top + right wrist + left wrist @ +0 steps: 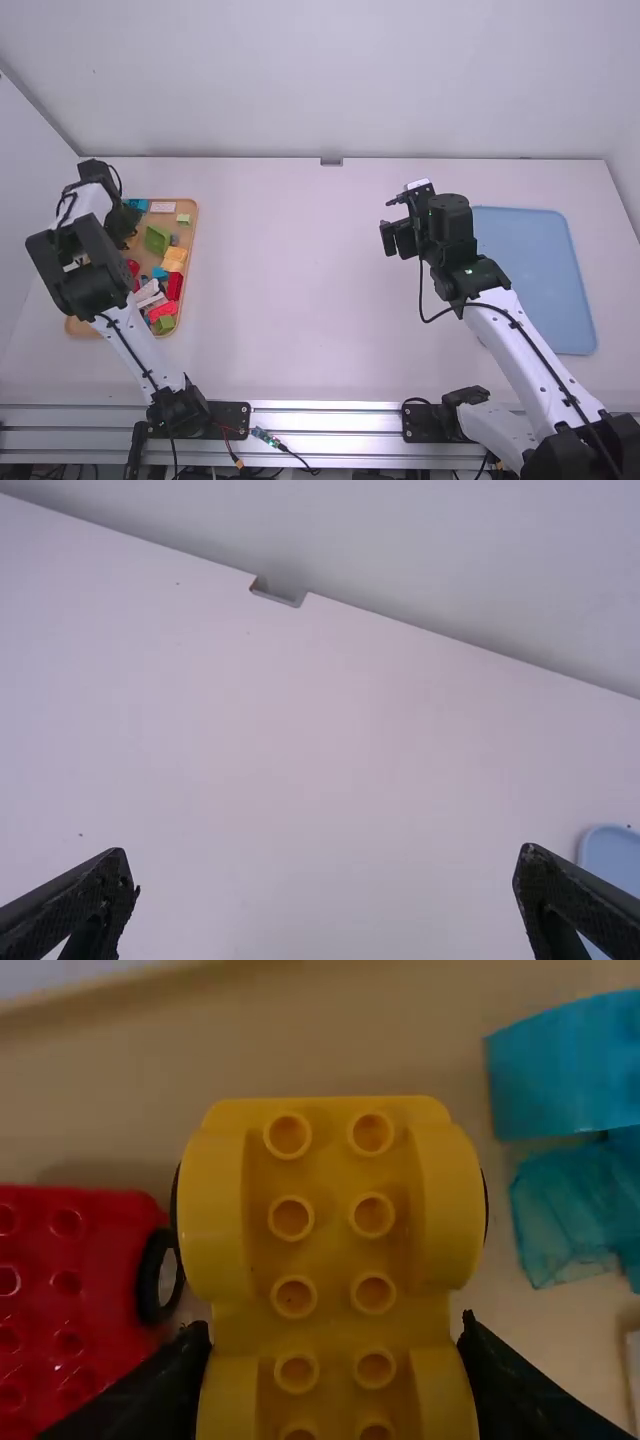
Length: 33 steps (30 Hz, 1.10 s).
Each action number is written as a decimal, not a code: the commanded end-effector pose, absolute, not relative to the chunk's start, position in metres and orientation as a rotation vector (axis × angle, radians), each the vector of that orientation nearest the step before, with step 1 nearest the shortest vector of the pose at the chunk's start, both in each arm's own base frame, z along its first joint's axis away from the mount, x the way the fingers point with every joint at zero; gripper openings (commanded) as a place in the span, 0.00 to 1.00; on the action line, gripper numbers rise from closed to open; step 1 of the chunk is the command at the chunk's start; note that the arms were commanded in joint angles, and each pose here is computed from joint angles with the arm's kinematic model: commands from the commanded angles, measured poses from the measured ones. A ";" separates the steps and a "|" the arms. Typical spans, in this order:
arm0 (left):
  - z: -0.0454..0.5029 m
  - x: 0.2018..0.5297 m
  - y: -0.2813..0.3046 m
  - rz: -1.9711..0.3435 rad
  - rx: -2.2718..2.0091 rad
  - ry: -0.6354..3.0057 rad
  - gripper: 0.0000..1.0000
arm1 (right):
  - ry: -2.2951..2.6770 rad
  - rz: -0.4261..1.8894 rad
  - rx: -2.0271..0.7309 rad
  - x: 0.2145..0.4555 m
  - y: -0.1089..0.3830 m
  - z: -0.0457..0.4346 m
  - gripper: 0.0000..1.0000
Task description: Assemble lego blocks to make yellow taxi
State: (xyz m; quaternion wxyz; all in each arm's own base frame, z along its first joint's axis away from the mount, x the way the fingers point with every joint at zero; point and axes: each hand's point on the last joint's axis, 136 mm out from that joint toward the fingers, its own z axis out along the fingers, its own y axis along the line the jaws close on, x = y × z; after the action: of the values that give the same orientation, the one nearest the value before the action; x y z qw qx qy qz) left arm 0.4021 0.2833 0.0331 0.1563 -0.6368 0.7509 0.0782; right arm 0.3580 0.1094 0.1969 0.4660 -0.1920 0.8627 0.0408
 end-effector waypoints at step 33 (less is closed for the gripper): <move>0.113 0.344 -0.091 -0.101 0.771 2.501 0.01 | 2.071 0.162 -0.361 0.356 0.108 0.228 1.00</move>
State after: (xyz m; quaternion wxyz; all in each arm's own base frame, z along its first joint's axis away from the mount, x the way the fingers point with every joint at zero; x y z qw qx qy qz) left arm 0.3560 -0.0728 0.1139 0.2606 0.1513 0.9517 -0.0589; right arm 0.3552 0.1094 0.1988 0.4641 -0.1626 0.8686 0.0599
